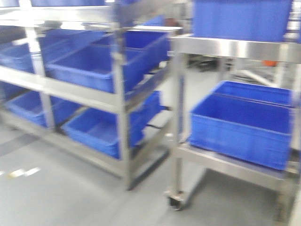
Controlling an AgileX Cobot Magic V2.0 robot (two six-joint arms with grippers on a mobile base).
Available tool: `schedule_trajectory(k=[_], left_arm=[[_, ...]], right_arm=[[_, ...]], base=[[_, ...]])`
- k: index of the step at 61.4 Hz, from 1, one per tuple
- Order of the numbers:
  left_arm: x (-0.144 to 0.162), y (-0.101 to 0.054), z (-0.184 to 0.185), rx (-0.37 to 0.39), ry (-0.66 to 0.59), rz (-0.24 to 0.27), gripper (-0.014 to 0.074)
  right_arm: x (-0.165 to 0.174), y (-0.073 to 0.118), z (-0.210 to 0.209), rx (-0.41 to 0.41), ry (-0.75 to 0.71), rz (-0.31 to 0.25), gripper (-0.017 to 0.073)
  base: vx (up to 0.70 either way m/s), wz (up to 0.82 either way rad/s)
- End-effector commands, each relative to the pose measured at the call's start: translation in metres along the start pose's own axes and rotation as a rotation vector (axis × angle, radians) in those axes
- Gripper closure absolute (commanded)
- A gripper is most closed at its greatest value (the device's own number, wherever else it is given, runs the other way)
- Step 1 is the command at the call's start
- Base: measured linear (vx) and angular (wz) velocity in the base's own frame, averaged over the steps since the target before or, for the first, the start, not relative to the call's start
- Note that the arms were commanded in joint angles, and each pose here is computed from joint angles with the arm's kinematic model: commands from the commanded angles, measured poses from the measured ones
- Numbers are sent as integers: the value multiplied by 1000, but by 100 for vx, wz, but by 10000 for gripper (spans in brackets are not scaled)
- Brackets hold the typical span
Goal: Pick red cube and place on left shelf
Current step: 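Drive the base across the room holding the red cube in the right gripper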
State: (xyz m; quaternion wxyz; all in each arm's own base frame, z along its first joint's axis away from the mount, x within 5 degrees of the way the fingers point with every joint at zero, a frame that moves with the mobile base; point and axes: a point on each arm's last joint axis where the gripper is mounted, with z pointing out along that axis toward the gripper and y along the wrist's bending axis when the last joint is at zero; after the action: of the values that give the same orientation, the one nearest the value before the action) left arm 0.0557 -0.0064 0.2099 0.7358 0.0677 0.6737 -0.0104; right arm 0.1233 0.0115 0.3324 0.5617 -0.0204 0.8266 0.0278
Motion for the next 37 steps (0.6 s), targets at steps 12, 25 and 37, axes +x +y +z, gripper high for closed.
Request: schedule_trajectory(k=[12, 25, 37], left_arm=[[0, 0, 1, -4, -53, -1, 488], [0, 0, 1, -4, -53, -1, 488], [0, 0, 1, -4, -53, -1, 488]], right_arm=[[-16, 1, -5, -13, -110, -8, 503], [-16, 1, -5, -13, -110, -8, 503], [-16, 1, -5, -13, -110, -8, 503]], base=[[-25, 56], [-28, 51], [-30, 61]])
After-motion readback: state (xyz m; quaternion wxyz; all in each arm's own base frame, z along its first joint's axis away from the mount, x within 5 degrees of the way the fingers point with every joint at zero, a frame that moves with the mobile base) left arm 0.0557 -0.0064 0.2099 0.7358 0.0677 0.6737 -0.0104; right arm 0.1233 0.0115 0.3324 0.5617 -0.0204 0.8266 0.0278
